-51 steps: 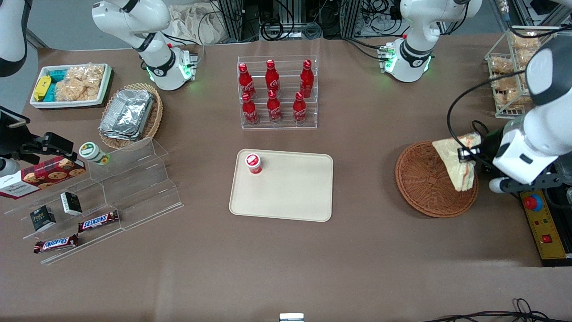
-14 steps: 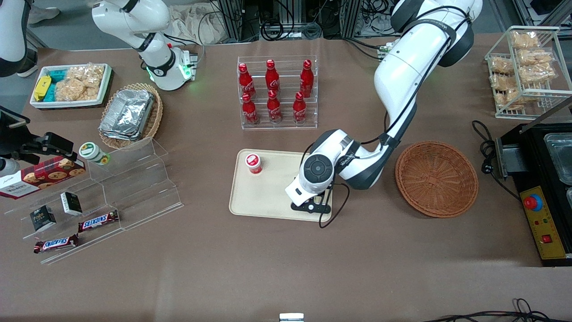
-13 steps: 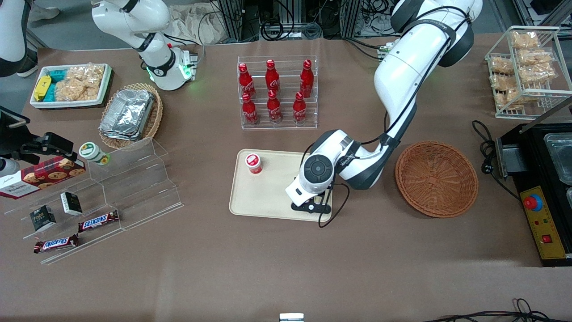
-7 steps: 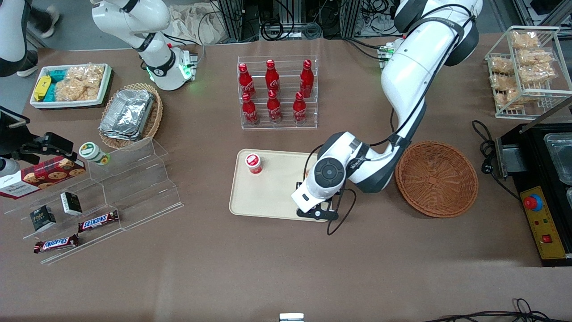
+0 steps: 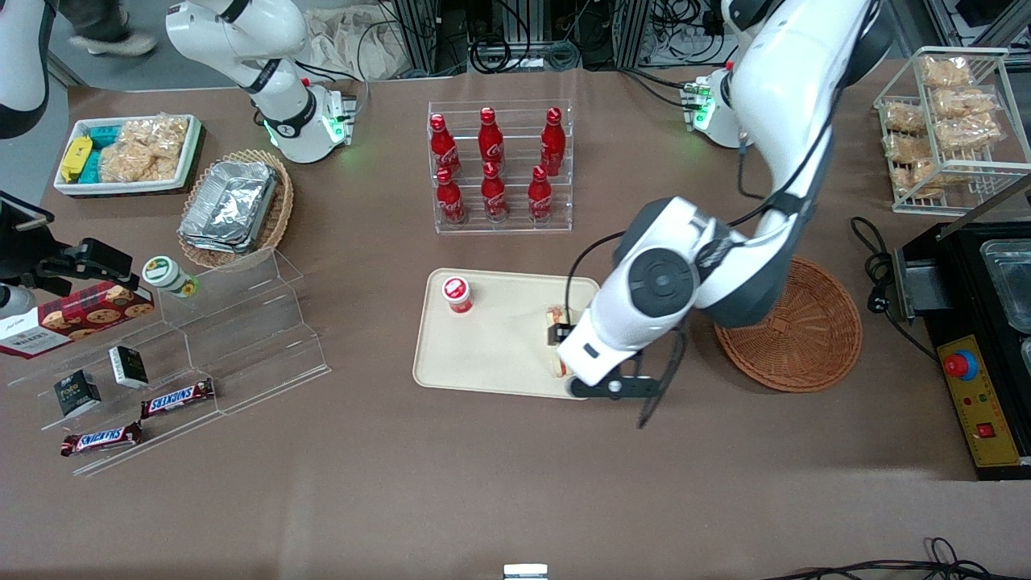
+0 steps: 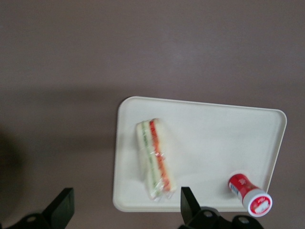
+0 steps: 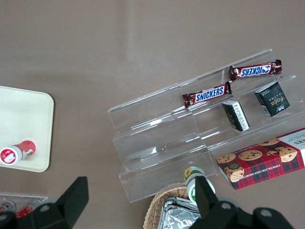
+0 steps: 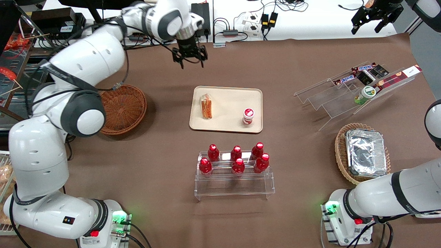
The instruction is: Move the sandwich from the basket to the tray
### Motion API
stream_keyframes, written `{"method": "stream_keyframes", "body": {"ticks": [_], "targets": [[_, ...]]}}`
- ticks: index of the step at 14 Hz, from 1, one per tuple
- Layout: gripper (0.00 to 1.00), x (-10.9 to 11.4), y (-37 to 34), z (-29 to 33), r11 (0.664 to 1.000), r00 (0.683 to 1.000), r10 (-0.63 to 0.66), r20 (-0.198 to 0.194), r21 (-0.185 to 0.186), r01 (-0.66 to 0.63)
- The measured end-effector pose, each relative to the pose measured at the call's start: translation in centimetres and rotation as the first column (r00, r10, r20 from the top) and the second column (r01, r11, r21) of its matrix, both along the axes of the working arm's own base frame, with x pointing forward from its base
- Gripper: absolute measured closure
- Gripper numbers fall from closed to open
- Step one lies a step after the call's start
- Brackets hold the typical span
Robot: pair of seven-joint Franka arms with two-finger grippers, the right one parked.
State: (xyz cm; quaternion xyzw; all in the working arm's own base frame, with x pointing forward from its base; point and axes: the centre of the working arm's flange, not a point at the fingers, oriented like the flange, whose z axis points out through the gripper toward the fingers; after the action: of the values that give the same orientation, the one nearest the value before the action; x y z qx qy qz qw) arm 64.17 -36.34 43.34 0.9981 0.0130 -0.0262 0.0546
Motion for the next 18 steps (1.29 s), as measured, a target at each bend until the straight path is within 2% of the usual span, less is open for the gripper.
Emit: {"method": "stream_keyframes", "body": {"ticks": [3, 6, 8, 12, 16, 18], "targets": [[0.00, -0.4, 5.5, 6.8, 0.997, 0.999, 0.047, 0.001, 0.057, -0.047], [0.00, -1.5, 12.2, 12.8, 0.994, 1.000, 0.014, -0.011, 0.112, -0.013], [0.00, -2.2, 16.8, 15.0, 0.991, 1.000, 0.024, -0.012, 0.132, -0.022], [0.00, -3.9, 22.7, 15.8, 0.986, 1.000, 0.023, -0.019, 0.167, -0.019], [0.00, -5.3, 25.6, 13.9, 0.981, 0.997, -0.071, 0.023, 0.184, 0.066], [0.00, -6.0, 28.1, 13.3, 0.975, 0.993, -0.113, 0.025, 0.195, 0.106]]}}
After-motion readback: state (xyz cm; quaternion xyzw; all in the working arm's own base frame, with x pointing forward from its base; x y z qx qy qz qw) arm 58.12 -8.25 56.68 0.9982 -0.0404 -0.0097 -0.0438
